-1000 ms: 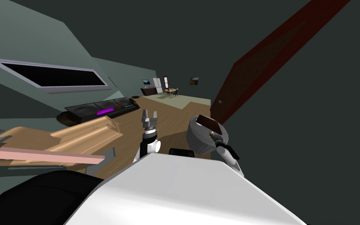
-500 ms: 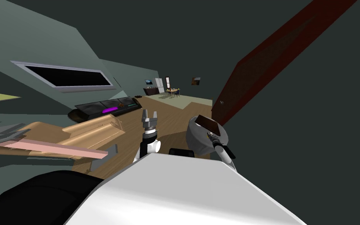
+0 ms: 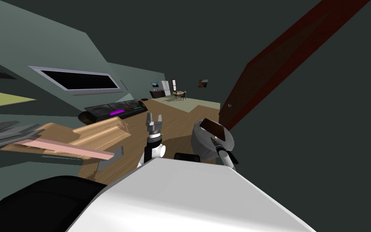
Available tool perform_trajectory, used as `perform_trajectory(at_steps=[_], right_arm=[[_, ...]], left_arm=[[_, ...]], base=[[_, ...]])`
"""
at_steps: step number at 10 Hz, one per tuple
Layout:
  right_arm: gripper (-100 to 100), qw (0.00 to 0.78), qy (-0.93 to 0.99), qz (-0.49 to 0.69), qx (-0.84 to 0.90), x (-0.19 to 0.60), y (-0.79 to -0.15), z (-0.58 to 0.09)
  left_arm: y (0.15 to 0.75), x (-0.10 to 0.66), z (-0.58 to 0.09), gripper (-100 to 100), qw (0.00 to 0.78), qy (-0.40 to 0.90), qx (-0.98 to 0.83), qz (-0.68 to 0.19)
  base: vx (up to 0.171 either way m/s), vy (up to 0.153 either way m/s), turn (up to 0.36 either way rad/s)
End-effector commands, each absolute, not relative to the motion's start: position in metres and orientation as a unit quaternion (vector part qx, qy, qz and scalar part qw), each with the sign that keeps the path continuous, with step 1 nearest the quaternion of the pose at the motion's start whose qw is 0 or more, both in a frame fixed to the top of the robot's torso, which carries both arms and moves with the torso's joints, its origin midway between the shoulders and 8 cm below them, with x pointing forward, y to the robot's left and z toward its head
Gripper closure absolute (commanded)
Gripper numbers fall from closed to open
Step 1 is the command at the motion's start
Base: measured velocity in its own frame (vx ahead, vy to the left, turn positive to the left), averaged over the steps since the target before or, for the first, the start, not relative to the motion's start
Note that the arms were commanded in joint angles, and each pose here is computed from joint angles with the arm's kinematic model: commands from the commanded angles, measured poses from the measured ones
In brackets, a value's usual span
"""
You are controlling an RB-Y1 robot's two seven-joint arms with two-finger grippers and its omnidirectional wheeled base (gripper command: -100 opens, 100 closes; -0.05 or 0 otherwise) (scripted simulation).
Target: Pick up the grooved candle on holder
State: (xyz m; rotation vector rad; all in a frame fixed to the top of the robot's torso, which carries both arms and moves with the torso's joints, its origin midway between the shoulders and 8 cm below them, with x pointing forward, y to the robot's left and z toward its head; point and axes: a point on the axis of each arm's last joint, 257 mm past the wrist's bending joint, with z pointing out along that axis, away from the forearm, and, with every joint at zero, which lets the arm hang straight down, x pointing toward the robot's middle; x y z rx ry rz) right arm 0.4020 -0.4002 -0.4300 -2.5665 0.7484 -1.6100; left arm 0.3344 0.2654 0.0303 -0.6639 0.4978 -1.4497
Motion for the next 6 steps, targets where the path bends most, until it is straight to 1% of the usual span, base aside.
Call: perform_trajectory(at_steps=[1,2,4,5,6], right_arm=[[0,0.010,0.240,-0.516,-0.822,0.402,-0.400,-0.430],[-100,0.009,0.241,-0.516,-0.822,0.405,-0.392,-0.435],[-100,0.010,0.242,-0.515,-0.822,0.405,-0.391,-0.437],[100,0.009,0.242,-0.516,-0.822,0.405,-0.391,-0.437],[100,0.009,0.242,-0.516,-0.822,0.405,-0.392,-0.437]], left_arm=[[0.265,0.334,0.030,0,0.671,0.221,-0.295,-0.643],[0.265,0.334,0.030,0,0.671,0.221,-0.295,-0.643],[0.265,0.334,0.030,0,0.671,0.221,-0.295,-0.644],[0.265,0.334,0.030,0,0.671,0.221,-0.295,-0.643],[0.265,0.334,0.030,0,0.671,0.221,-0.295,-0.643]], base=[[0.000,0.000,0.000],[-0.012,-0.018,0.046],[-0.011,-0.013,0.035],[0.000,0.000,0.000],[0.000,0.000,0.000]])
